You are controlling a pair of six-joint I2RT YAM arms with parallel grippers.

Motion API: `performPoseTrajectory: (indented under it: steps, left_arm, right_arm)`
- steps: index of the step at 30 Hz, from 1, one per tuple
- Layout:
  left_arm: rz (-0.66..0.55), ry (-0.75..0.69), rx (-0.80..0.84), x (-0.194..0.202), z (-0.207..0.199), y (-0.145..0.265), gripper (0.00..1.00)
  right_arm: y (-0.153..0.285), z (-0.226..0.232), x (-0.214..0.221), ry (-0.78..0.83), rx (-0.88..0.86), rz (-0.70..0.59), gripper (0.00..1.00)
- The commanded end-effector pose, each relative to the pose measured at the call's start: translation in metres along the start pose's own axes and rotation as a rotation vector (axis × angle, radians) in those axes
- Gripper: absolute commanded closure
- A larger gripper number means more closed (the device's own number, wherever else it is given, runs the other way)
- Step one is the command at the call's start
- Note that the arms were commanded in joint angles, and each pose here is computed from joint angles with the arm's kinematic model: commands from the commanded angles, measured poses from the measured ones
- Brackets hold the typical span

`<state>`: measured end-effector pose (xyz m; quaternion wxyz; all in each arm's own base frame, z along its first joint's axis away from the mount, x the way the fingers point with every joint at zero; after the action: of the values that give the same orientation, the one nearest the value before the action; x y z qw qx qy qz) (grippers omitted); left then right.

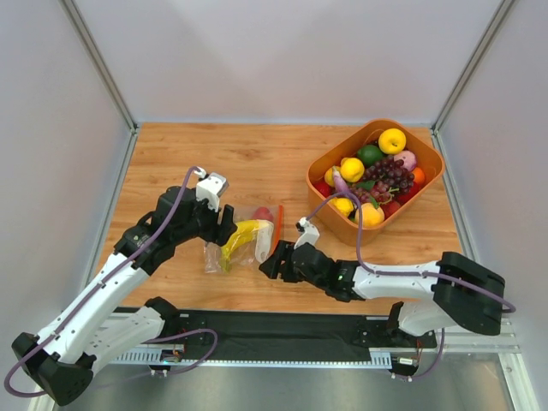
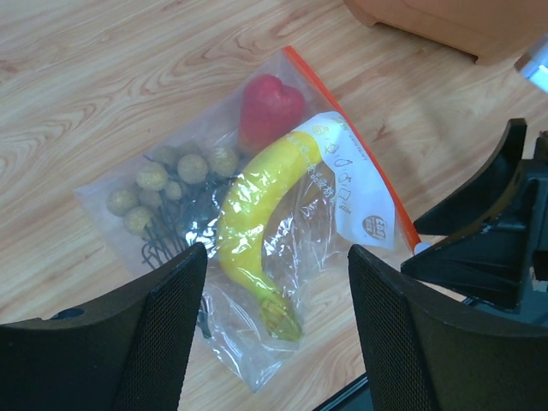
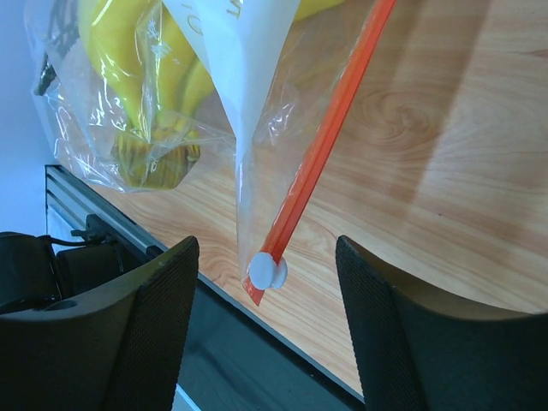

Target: Open the zip-top bag and remove the fake food

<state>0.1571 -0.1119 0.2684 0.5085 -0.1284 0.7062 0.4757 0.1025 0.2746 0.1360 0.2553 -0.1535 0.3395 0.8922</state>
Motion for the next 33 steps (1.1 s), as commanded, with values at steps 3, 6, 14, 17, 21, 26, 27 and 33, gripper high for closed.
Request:
performPoseTrajectory:
  steps: [3,6,14,17,21,26,27,33]
  left_arm:
    - [-0.044,-0.026,0.028,-0.003,-0.003,0.002,0.26]
    - [-0.052,-0.032,0.033,-0.003,-0.004,0.003,0.26]
    - [-0.133,-0.106,0.125,-0.005,-0.016,0.013,0.29]
    - [-0.194,-0.157,0.164,-0.005,-0.024,0.021,0.29]
    - [-0.324,-0.235,0.248,-0.007,-0.036,0.038,0.29]
    - [-0.435,-0.299,0.324,-0.013,-0.045,0.052,0.29]
    - [-0.453,-0.312,0.331,-0.015,-0.046,0.053,0.29]
    - [-0.419,-0.406,0.352,-0.027,-0.058,0.041,0.29]
  right_arm:
    - [-0.014,0.020,0.002,-0.070,-0.132,-0.036,0.39]
    - [-0.017,0.023,0.002,-0.063,-0.156,-0.052,0.53]
    - [0.003,0.057,-0.028,0.082,-0.167,-0.160,1.00]
    - [0.015,0.069,-0.039,0.104,-0.164,-0.184,1.00]
    - [0.039,0.081,-0.058,0.131,-0.141,-0.253,1.00]
    - [0.059,0.096,-0.077,0.163,-0.124,-0.311,1.00]
    - [0.065,0.102,-0.081,0.163,-0.125,-0.319,1.00]
    - [0.082,0.117,-0.093,0.141,-0.174,-0.345,1.00]
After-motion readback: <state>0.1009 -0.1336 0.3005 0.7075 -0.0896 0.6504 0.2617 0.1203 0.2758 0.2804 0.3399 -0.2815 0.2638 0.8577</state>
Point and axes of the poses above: each gripper's point midway between its finger pads, its own y axis back along the fingers, its own z axis along the line the jaws close on, x = y × z, the point moved 10 cm from there along y, back along the fingers, and after that the axes turned 5 degrees about -y, right-handed, at the moved point
